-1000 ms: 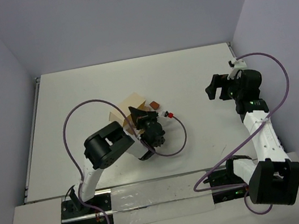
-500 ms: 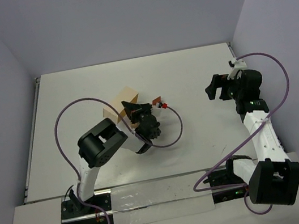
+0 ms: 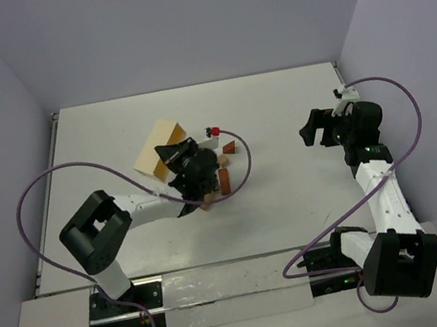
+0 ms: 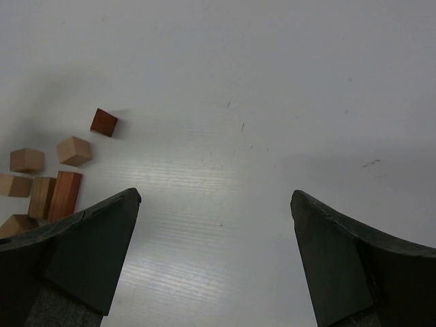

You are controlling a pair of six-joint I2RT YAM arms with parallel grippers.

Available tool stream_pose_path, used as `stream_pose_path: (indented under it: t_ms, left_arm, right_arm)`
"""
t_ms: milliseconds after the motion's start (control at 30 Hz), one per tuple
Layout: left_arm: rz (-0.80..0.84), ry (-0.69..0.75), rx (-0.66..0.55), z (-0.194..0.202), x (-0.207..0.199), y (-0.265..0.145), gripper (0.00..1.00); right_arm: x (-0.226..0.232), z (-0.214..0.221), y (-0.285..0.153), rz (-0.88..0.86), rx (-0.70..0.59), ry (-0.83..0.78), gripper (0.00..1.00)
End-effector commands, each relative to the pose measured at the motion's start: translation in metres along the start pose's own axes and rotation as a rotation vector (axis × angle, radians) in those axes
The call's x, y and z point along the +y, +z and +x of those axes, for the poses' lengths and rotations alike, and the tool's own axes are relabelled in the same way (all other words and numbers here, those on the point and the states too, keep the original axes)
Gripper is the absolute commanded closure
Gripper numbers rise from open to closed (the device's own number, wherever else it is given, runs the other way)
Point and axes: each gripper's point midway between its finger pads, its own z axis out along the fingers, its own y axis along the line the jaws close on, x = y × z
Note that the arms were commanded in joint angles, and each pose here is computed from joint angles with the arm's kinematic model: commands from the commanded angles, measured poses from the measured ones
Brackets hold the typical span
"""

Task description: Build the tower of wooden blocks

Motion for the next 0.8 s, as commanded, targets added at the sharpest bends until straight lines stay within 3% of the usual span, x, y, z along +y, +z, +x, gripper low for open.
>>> stream_pose_path:
  t_ms: [0,33,200,267,400,567,667,767]
  left_arm:
    - [0.498,-0.271,0.161,0.0,-0.068,-0.008,1.0]
    - [0.584,-0.252,0.216,0.004,-0.073,-0.014,1.0]
    - [0.825,-0.289,0.142,-0.012,-0.083,-0.044,1.0]
    - [1.022,-0.343,0.131,-0.02,-0.09,-0.072,1.0]
    - [1.209,-0.462,0.122,-0.024,-0.079,-0.085,1.0]
    - [1.246,-0.814,0.158,-0.002,-0.018,-0.017,1.0]
    - [1.035,-1.0,0.126,0.03,0.03,0.039,1.0]
    - [0.831,-0.99,0.059,0.055,0.059,0.067,1.0]
  right_arm:
    - [0.004,-0.016,-0.003,-0.017,-0.038,-0.006,0.0]
    - [0.004,-0.016,-0.003,-0.018,-0.034,-0.003,0.0]
    - [0.003,-0.015,-0.001,-0.018,-0.021,0.001,0.0]
    - [0.003,-0.015,-0.001,-0.019,-0.026,-0.004,0.0]
    - [0.004,-0.013,0.0,-0.029,-0.016,-0.006,0.0]
    - [0.006,-0.01,0.001,-0.047,-0.004,-0.007,0.0]
    - [0.008,-0.01,0.002,-0.057,0.0,-0.002,0.0]
    - [0.008,-0.008,0.004,-0.064,0.01,0.002,0.0]
